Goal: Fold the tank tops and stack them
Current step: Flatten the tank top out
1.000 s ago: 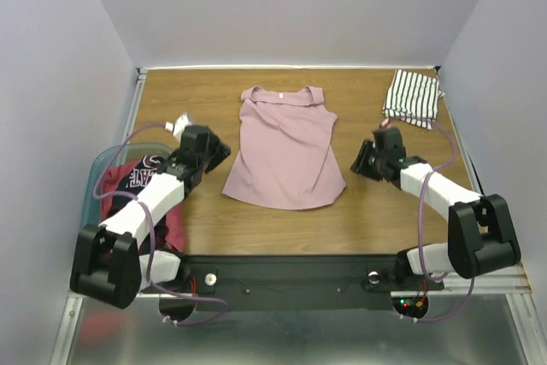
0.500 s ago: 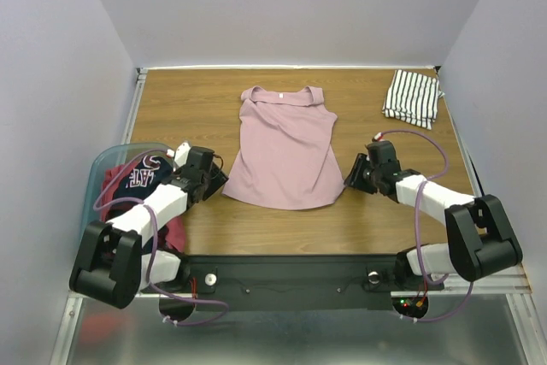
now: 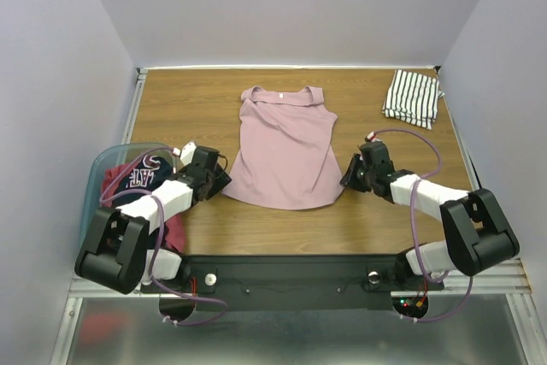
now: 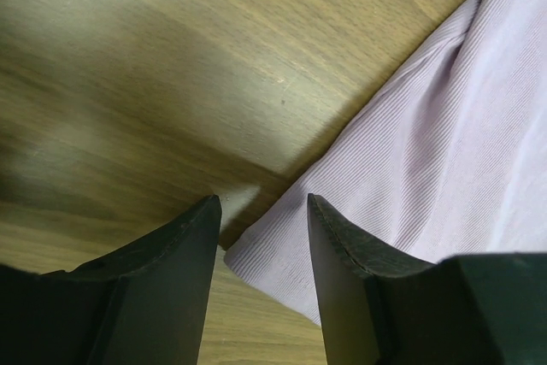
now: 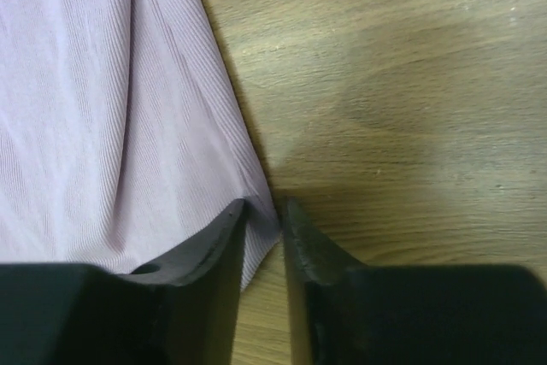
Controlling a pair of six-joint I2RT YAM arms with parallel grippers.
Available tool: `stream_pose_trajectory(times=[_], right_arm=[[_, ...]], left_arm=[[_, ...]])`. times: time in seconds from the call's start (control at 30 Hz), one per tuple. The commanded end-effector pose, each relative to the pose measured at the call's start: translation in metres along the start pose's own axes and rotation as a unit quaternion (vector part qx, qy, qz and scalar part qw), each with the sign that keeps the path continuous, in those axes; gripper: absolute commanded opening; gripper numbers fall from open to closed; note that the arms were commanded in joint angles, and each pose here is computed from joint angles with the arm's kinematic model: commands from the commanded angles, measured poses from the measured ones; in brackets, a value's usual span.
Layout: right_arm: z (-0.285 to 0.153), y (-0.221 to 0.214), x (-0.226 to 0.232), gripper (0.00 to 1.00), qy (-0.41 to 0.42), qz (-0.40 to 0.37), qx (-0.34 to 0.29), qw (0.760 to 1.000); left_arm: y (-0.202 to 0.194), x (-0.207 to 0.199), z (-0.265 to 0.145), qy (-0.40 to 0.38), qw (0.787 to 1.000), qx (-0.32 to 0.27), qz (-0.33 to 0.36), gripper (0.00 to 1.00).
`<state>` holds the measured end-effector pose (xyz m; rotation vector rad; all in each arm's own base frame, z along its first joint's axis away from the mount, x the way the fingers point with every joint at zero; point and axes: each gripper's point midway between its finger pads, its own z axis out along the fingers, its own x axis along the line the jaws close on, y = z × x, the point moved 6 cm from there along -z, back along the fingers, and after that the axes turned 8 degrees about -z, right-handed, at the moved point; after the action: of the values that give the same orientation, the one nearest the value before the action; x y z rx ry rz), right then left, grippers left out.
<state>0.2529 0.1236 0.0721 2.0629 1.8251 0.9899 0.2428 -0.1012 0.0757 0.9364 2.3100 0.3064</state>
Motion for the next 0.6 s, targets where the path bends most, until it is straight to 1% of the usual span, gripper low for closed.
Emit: stream_pose_trajectory(times=[0.0,0.03,0.07,0.1,0.17,0.2,0.23,0.27,0.3,0.4,0.43,0.47,0.53,0.57], right_arm=[[0.005,-0.008,0.006,0.24,0.005,-0.002,0.019,1.0],[0.004,-0.008,0.008,0.21,0.008,0.001,0.018,1.0],[0.002,-0.006,0.009,0.16,0.011,0.002,0.015,1.0],[0.001,-0.006,0.009,0.13,0.011,0.002,0.013,1.0],[-0.004,0.001,0.012,0.1,0.012,0.004,0.0,1.0],[-0.011,0.008,0.014,0.06,0.012,0.005,-0.013,1.0],[-0.016,0.016,0.018,0.02,0.014,0.007,-0.025,1.0],[-0.024,0.022,0.02,0.01,0.015,0.008,-0.038,0.999],[-0.029,0.027,0.023,0.0,0.018,0.011,-0.048,0.999],[-0.047,0.044,0.027,0.0,0.013,0.017,-0.08,0.997],[-0.06,0.058,0.035,0.0,0.024,0.019,-0.104,0.994],[-0.067,0.063,0.036,0.01,0.021,0.02,-0.109,0.994],[-0.085,0.084,0.048,0.0,0.038,0.022,-0.14,0.989],[-0.09,0.088,0.05,0.0,0.039,0.023,-0.141,0.989]], left_arm=[[-0.005,-0.002,0.006,0.006,1.0,0.005,0.023,0.55],[-0.006,-0.003,0.007,0.005,1.0,0.006,0.026,0.53],[-0.009,-0.005,0.009,0.004,0.999,0.011,0.033,0.51],[-0.011,-0.006,0.01,0.005,0.999,0.014,0.037,0.46],[-0.014,-0.008,0.012,0.005,0.999,0.018,0.044,0.39],[-0.016,-0.011,0.013,0.002,0.998,0.024,0.052,0.3],[-0.016,-0.013,0.012,-0.001,0.998,0.027,0.055,0.25],[-0.014,-0.018,0.011,-0.008,0.998,0.026,0.061,0.17],[-0.011,-0.021,0.009,-0.012,0.998,0.023,0.062,0.0],[0.001,-0.037,-0.004,-0.035,0.997,0.007,0.072,0.0],[0.005,-0.04,-0.007,-0.038,0.996,0.003,0.081,0.0],[0.011,-0.049,-0.015,-0.049,0.995,-0.004,0.083,0.0],[0.016,-0.053,-0.022,-0.053,0.994,-0.01,0.09,0.0],[0.02,-0.058,-0.027,-0.06,0.994,-0.015,0.091,0.0]])
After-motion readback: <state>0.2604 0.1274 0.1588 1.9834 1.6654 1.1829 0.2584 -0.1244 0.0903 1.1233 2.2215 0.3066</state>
